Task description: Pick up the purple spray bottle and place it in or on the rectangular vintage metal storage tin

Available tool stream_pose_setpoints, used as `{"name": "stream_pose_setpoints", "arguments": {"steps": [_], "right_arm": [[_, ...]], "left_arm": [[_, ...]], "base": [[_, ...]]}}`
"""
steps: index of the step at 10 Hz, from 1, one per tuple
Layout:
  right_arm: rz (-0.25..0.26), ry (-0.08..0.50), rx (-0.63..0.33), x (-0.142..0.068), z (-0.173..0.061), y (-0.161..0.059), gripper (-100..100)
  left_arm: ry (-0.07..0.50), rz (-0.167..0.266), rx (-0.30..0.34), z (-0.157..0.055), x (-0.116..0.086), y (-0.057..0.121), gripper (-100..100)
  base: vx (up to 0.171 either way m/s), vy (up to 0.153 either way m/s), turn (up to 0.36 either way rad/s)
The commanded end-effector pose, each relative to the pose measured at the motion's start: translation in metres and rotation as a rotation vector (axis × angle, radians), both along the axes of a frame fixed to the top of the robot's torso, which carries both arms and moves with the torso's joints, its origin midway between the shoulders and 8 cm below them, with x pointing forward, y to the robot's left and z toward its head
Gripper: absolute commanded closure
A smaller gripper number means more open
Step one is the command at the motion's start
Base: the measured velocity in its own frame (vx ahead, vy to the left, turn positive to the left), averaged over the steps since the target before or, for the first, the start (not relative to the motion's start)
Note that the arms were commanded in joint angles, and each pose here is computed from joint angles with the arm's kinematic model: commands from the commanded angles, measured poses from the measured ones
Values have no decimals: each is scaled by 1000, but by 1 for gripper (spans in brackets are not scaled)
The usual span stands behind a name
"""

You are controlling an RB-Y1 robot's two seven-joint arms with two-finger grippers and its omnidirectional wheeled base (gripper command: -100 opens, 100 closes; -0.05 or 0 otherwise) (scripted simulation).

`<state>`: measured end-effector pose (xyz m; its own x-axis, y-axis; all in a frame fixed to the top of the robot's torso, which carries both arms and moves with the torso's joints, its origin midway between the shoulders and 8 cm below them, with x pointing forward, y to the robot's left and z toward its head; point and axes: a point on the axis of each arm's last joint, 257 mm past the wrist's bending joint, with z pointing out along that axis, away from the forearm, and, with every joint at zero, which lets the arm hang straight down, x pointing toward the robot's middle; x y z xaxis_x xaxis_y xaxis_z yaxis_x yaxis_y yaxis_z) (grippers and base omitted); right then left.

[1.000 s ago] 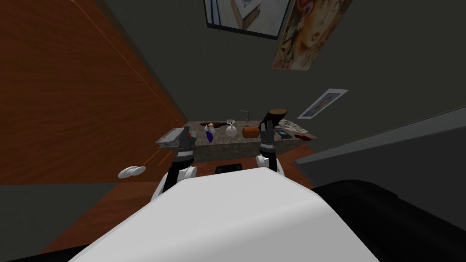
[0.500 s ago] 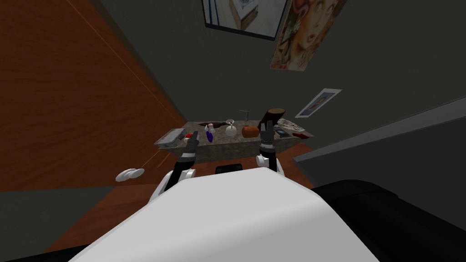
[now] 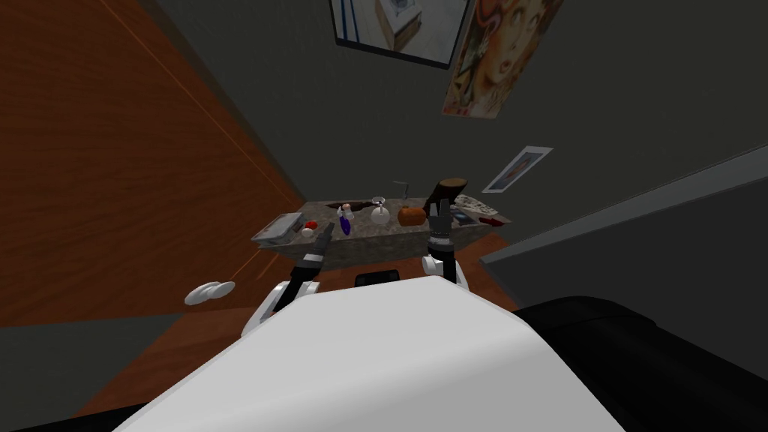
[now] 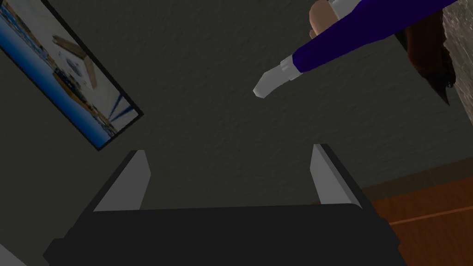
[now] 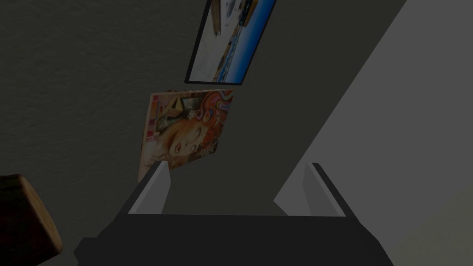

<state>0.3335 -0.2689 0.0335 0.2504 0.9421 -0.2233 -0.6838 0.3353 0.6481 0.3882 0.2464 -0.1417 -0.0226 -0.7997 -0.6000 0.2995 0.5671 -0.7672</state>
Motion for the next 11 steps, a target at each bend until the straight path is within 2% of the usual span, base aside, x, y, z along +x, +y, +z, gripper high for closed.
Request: {"name": "stream_pose_setpoints", "arguments": {"steps": [1,6,11], "right_arm": [[0,0,0,0,0,0,0],[0,0,0,0,0,0,0],[0,0,0,0,0,0,0]], "left_arm": [[37,2,70,-16,2,6,-100],[141,20,292,-64,8,37,-100],[221,66,519,-92,18,90,-100]], "base": [[3,-7,-36],[16,-51,-21],[34,-111,10]]}}
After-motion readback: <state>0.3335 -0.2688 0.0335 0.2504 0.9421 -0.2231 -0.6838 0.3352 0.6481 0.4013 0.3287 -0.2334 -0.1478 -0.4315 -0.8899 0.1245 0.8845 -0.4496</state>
